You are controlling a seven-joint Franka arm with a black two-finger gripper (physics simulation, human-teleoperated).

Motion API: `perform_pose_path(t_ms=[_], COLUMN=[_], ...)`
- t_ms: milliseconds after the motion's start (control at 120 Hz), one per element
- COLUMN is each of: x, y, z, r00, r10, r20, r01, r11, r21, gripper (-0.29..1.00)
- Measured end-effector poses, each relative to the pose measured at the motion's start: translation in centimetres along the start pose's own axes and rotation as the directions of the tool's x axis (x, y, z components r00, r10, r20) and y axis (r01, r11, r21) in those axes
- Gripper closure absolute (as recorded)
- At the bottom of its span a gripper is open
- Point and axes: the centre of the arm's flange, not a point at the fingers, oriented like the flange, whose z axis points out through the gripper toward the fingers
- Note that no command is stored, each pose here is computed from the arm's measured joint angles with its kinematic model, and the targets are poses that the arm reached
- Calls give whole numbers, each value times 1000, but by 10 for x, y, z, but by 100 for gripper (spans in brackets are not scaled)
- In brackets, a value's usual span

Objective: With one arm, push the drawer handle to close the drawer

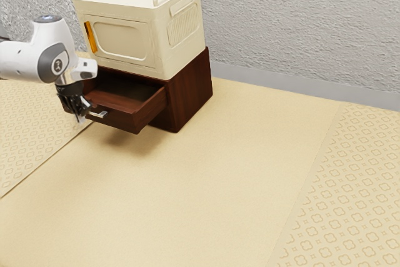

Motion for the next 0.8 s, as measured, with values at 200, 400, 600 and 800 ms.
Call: perform_pose_path(t_ms=[200, 400, 600, 800], x=[12, 30, 57, 87], y=[-5, -10, -10, -3], z=[4, 11, 3, 9], r00=[999, 996, 991, 985], r10=[45, 79, 114, 146], r20=[-16, -32, -71, -89], r01=[-45, -79, -113, -146], r11=[999, 997, 994, 989], r21=[-1, -1, 13, 10], gripper=[78, 79, 79, 79])
